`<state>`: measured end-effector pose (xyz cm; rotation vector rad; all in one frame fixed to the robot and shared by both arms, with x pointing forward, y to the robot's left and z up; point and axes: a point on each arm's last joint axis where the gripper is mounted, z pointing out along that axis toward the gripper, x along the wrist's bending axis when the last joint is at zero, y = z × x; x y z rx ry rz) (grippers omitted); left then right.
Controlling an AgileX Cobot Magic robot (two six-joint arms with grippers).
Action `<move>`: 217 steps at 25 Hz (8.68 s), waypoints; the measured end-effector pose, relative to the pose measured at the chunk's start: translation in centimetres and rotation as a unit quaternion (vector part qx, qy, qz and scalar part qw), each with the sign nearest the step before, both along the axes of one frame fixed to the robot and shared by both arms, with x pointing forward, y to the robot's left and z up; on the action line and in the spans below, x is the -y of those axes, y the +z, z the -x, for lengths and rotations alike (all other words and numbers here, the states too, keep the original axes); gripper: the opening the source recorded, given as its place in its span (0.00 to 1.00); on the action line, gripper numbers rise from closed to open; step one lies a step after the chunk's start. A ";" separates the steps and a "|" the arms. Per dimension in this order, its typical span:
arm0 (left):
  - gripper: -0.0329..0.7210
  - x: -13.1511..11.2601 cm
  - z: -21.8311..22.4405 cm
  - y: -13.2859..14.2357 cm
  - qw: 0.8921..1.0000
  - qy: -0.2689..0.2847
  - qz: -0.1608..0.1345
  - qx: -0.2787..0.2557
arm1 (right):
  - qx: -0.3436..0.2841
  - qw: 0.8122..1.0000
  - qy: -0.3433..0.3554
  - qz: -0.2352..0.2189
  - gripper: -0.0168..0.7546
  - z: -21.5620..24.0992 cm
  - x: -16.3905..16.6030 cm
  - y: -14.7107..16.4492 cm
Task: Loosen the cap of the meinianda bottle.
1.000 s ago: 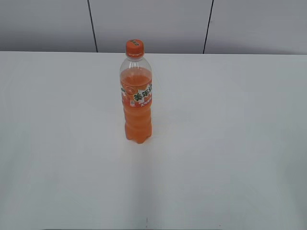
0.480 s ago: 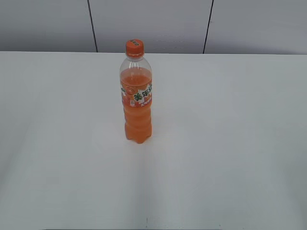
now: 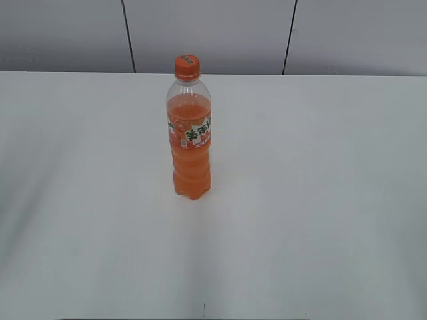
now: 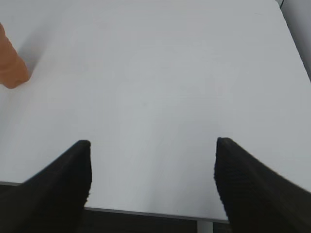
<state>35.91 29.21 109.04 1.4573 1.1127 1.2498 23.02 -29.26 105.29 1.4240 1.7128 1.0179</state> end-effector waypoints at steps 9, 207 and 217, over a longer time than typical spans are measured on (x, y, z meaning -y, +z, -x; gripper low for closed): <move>0.66 0.9 -5.5 -2.9 0.998 -0.020 0.013 -0.065 | 0.000 1.000 0.000 -0.001 0.79 0.0 0.0 0.0; 0.58 19.0 -20.7 -20.4 0.715 -0.669 -0.077 -0.187 | -0.319 0.896 0.280 0.131 0.63 -29.6 -26.0 5.4; 0.58 19.0 -20.7 -20.4 0.715 -0.669 -0.077 -0.187 | -0.329 0.892 0.278 0.136 0.62 -30.0 -26.3 4.5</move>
